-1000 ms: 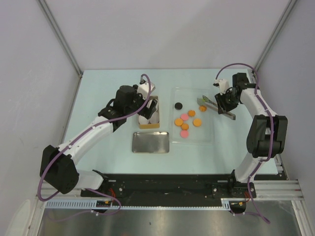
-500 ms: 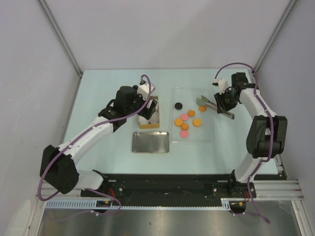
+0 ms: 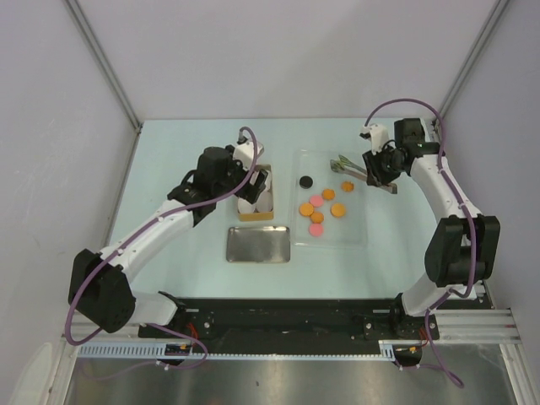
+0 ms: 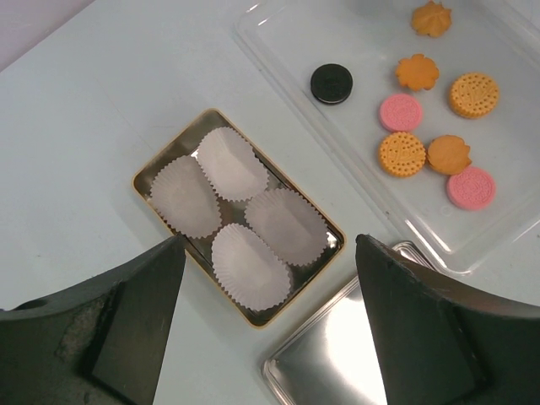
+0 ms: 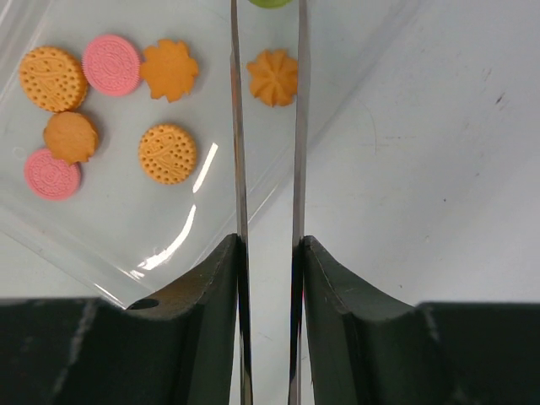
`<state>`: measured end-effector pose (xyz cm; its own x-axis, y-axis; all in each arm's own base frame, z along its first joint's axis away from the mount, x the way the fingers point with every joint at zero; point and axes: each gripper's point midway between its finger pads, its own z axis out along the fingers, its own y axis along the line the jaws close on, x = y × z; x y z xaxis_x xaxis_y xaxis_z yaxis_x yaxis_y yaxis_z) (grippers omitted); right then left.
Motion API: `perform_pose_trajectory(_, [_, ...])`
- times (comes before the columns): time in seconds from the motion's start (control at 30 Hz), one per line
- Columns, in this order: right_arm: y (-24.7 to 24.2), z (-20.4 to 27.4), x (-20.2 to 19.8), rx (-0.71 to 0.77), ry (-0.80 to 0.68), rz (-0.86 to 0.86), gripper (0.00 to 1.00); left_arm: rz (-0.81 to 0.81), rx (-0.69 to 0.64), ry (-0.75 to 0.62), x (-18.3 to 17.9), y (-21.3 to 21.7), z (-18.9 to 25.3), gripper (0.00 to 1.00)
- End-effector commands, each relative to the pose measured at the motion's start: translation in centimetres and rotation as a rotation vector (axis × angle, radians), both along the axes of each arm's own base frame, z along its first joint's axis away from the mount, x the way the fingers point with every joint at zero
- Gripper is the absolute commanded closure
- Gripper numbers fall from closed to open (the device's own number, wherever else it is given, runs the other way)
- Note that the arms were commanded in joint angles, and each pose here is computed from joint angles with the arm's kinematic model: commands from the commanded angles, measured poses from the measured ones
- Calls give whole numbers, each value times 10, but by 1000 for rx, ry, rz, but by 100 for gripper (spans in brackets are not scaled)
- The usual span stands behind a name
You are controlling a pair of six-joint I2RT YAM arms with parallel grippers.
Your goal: Pack the cookies
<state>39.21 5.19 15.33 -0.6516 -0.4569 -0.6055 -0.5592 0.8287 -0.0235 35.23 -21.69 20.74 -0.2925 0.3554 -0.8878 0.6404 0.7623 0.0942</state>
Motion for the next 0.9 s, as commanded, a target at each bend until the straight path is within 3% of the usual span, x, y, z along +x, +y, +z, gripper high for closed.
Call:
perform_pose_trajectory(0.0, [29,47,6,57,-124,63,72,74,-56,-87,12,14,27,13])
perform_pose_trajectory(0.5, [141,95,-5,103,-235,329,72,309,-137,-111,41,84,39,13])
perform_pose_trajectory(0.87, [210,74,10,100,-218,444,72,362,-137,-120,42,110,39,13])
